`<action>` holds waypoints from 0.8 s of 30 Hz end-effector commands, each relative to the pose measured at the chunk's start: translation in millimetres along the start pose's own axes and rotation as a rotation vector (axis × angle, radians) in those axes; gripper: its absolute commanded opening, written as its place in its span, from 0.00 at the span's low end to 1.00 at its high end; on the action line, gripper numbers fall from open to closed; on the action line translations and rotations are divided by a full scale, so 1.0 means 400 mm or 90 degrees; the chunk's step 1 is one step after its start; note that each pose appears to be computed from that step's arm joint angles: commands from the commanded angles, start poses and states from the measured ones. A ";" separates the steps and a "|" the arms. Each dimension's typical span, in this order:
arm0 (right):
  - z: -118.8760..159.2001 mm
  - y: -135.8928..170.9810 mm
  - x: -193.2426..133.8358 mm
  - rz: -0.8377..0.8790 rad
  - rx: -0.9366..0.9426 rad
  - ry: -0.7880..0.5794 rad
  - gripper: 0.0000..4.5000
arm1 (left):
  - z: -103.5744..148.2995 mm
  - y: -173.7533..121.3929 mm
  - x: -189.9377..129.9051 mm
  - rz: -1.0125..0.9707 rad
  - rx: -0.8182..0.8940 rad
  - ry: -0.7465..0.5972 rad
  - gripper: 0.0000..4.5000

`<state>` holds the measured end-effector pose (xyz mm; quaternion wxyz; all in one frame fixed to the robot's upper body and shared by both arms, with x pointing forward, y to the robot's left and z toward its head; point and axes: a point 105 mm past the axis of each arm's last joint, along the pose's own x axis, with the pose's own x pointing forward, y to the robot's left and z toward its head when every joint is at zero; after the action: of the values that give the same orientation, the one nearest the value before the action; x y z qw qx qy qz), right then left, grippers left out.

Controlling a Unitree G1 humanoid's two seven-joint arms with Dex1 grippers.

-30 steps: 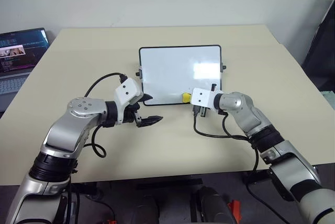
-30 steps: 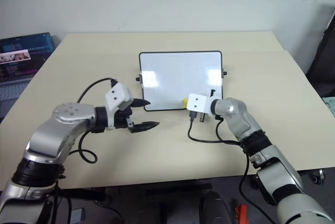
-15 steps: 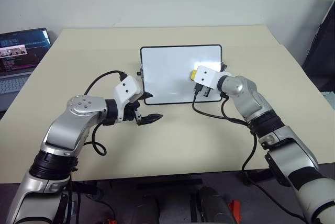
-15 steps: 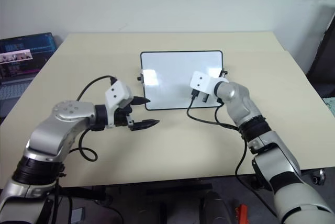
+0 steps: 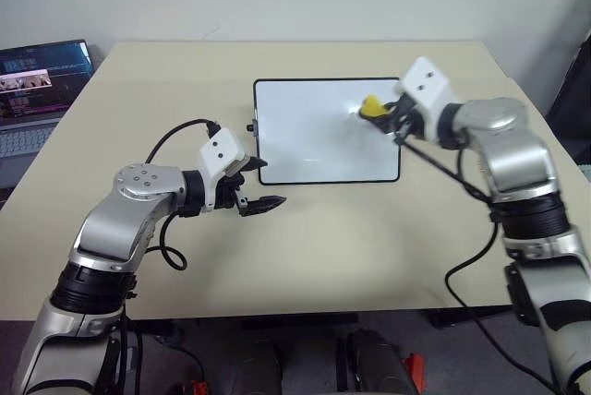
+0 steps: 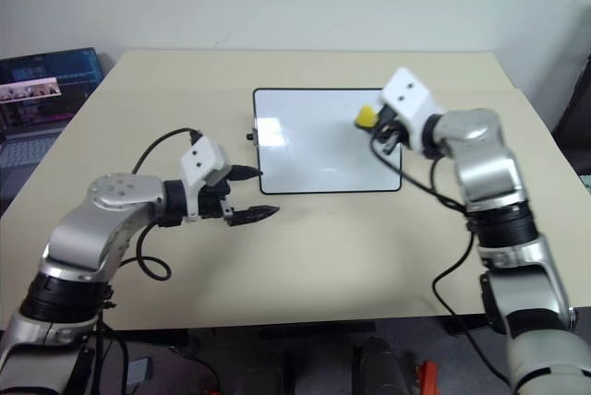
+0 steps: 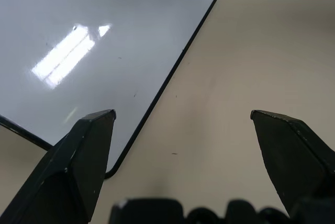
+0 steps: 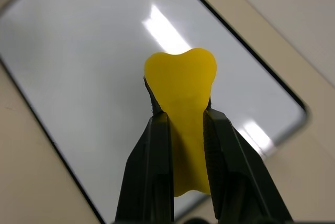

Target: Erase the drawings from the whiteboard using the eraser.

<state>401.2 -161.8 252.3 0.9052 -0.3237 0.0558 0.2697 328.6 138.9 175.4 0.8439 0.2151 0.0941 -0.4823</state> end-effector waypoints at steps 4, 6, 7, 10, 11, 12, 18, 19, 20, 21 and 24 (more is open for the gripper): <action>-0.123 -0.154 -0.129 -0.156 0.020 0.095 0.10 | 0.046 0.001 0.030 -0.032 0.046 -0.026 1.00; -0.151 -0.153 -0.165 -0.144 -0.023 0.109 0.10 | 0.047 0.013 0.025 -0.025 0.052 -0.020 1.00; -0.148 -0.135 -0.180 -0.112 -0.073 0.095 0.10 | 0.045 0.020 0.018 -0.020 0.055 -0.015 1.00; -0.153 -0.080 -0.192 -0.036 -0.125 0.099 0.10 | 0.035 0.035 0.000 -0.009 0.063 0.005 1.00; -0.147 -0.065 -0.185 -0.022 -0.130 0.093 0.10 | 0.031 0.040 -0.005 -0.004 0.067 0.014 1.00; -0.137 -0.048 -0.176 -0.006 -0.135 0.081 0.10 | 0.029 0.046 -0.009 0.001 0.073 0.022 1.00; -0.087 -0.021 -0.130 0.025 -0.160 0.044 0.10 | 0.036 0.056 -0.022 0.016 0.099 0.037 1.00; -0.082 -0.025 -0.126 0.023 -0.165 0.042 0.10 | 0.037 0.054 -0.025 0.016 0.099 0.036 1.00; -0.078 -0.027 -0.122 0.024 -0.169 0.040 0.10 | 0.036 0.053 -0.027 0.017 0.099 0.037 1.00; -0.075 -0.028 -0.120 0.025 -0.171 0.039 0.10 | 0.035 0.052 -0.029 0.019 0.100 0.040 1.00; -0.059 -0.040 -0.109 0.016 -0.176 0.026 0.10 | 0.030 0.052 -0.033 0.022 0.102 0.050 1.00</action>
<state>373.2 -208.1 240.7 0.8475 -0.4419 0.0648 0.2870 342.0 153.2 182.0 0.8287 0.2852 0.1076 -0.4694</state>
